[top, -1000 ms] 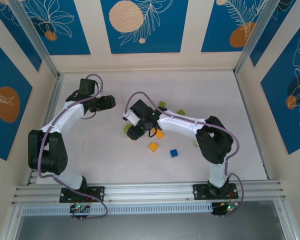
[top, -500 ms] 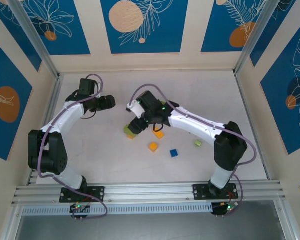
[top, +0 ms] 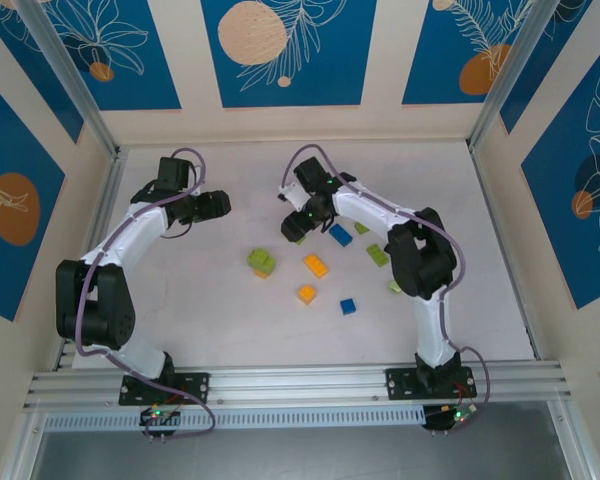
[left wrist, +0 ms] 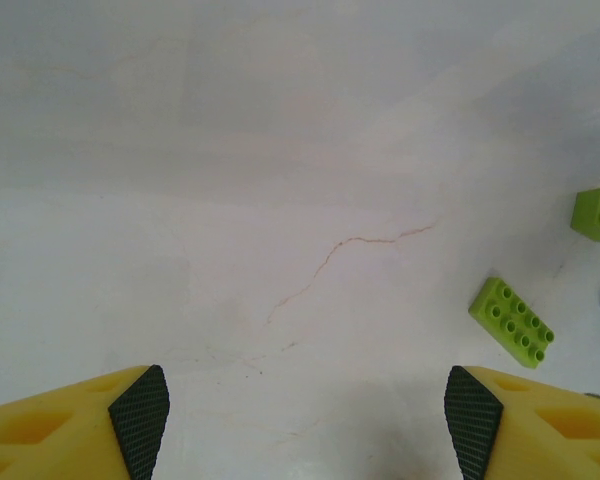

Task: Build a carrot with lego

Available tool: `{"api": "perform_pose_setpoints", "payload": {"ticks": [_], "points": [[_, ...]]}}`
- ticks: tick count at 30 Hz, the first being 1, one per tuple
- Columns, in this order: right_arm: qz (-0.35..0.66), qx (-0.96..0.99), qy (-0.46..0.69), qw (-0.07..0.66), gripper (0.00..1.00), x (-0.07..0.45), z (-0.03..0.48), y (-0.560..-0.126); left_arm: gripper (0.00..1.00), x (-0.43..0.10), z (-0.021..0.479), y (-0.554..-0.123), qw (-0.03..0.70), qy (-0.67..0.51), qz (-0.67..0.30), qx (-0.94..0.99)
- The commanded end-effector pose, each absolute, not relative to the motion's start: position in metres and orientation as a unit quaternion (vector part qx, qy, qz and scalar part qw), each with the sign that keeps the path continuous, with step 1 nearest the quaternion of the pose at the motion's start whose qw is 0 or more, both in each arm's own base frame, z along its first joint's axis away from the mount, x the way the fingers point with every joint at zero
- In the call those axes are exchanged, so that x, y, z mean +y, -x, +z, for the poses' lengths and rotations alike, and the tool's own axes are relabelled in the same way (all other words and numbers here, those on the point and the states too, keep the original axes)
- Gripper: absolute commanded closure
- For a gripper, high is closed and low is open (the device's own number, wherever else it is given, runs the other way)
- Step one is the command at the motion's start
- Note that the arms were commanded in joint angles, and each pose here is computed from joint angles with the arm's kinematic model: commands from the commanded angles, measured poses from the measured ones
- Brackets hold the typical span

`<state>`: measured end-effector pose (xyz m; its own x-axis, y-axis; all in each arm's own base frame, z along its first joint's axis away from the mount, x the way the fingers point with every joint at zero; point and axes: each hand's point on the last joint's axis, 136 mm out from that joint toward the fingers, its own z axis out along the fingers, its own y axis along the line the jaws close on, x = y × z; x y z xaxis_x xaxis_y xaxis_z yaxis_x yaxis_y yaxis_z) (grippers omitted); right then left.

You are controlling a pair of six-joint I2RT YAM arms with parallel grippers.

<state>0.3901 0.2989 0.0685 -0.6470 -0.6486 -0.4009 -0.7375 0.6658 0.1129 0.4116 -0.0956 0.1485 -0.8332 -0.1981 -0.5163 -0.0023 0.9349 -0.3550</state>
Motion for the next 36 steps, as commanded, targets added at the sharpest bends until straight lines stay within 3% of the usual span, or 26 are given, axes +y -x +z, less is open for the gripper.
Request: {"api": "perform_pose_setpoints", "payload": {"ticks": [1,24,32,36], "points": [[0.152,0.884,0.409,0.17,0.28,0.311,0.081,-0.39,0.24,-0.091,0.16,-0.412,0.296,0.06,-0.182,0.936],[0.112,0.884,0.439,0.113,0.28,0.313,0.027,-0.405,0.24,-0.091,0.156,-0.414,0.294,0.059,-0.186,0.936],[0.106,0.885,0.442,0.104,0.4,0.313,0.022,-0.406,0.24,-0.091,0.154,-0.415,0.293,0.06,-0.186,0.936],[0.104,0.883,0.448,0.096,0.41,0.312,0.018,-0.401,0.24,-0.091,0.154,-0.415,0.293,0.06,-0.186,0.936]]}}
